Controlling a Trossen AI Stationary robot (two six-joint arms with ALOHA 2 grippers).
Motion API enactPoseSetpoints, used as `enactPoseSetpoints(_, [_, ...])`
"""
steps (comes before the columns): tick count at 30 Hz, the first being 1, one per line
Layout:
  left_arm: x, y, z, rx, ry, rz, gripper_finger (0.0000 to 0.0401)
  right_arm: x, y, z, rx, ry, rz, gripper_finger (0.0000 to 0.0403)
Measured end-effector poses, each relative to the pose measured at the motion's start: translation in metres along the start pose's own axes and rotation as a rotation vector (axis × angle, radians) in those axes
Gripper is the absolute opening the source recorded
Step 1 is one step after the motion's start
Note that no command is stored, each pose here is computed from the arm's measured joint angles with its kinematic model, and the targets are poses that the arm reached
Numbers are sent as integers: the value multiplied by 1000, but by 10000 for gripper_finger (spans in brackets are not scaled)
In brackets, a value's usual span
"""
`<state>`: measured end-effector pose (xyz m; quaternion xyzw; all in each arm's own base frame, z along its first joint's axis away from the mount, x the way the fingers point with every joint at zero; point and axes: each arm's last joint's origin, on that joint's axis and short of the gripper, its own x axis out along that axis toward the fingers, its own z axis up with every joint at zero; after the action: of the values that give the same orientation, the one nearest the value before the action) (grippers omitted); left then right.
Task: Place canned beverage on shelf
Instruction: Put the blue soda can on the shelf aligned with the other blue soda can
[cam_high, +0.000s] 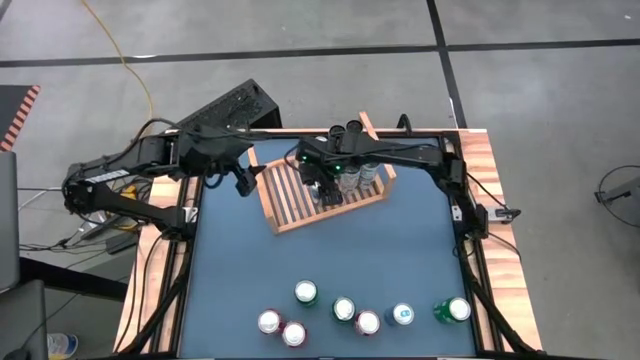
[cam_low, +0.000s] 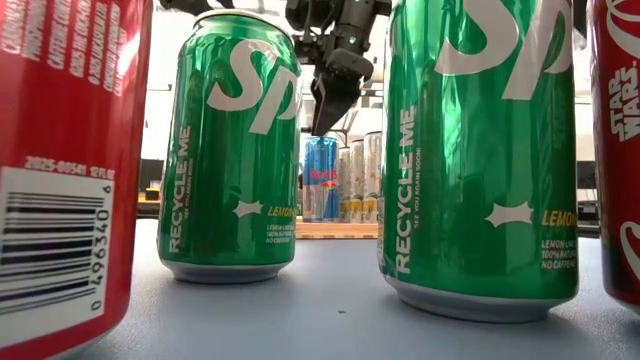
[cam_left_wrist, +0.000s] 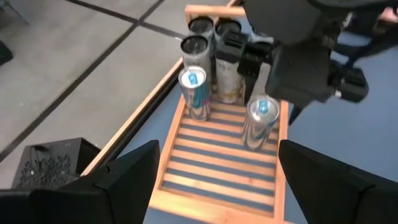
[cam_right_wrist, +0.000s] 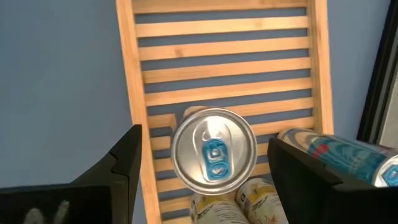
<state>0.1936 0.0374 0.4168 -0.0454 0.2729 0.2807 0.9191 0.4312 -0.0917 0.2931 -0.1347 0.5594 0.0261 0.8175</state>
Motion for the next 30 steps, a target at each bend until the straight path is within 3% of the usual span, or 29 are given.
enactPoseSetpoints(10, [0,0,0,28,-3,-1,316,0,-14,-6,24,-29,36,261])
enactPoseSetpoints(21, [0,0,0,31,-3,-2,316,5,-14,-3,10,-75,39,261])
enactPoseSetpoints(30, [0,0,0,30,-2,-3,316,17,-11,-9,10,-34,59,260])
